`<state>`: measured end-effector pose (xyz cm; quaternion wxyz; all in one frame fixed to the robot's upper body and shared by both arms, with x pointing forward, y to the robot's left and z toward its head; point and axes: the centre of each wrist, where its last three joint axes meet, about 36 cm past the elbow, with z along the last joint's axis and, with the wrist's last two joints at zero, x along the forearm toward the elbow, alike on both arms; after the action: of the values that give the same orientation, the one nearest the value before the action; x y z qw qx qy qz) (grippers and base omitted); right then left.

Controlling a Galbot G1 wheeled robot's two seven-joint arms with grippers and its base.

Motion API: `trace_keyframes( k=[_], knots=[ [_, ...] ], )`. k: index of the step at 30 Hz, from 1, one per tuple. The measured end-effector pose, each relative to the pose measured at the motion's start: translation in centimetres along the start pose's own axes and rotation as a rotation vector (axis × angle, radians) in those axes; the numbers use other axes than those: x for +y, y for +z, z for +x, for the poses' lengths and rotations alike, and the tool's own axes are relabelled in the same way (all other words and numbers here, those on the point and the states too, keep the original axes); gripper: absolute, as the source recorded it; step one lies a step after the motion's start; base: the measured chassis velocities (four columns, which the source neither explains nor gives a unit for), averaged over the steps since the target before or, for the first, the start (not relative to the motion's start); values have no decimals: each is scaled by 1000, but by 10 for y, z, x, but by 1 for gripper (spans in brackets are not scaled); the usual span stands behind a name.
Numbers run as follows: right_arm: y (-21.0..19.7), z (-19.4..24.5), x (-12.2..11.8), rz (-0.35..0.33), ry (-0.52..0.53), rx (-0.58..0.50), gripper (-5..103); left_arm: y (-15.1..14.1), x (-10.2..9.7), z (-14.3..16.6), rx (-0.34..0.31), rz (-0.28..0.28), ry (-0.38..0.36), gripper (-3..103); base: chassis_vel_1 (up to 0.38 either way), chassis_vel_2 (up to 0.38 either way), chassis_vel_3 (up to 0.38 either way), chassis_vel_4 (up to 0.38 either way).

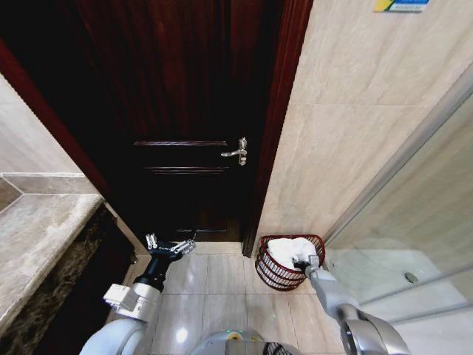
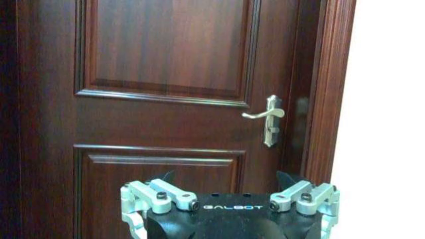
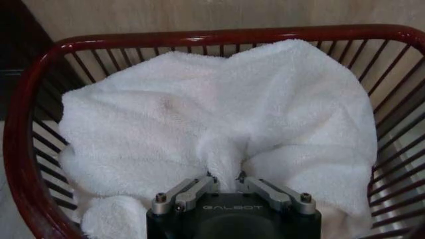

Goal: Discard the used towel into the hamper.

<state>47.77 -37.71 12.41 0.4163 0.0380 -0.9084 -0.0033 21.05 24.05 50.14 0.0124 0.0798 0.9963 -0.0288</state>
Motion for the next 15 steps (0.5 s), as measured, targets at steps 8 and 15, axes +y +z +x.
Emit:
trace_keyframes(
  k=[8, 15],
  knots=[
    [-10, 7, -12, 22, 0, -32, 20, 0, 0, 0, 0, 0, 0, 99, 0, 0, 0, 0],
    [-3, 22, -22, 81, -22, -154, 47, 0, 0, 0, 0, 0, 0, 99, 0, 0, 0, 0]
  ],
)
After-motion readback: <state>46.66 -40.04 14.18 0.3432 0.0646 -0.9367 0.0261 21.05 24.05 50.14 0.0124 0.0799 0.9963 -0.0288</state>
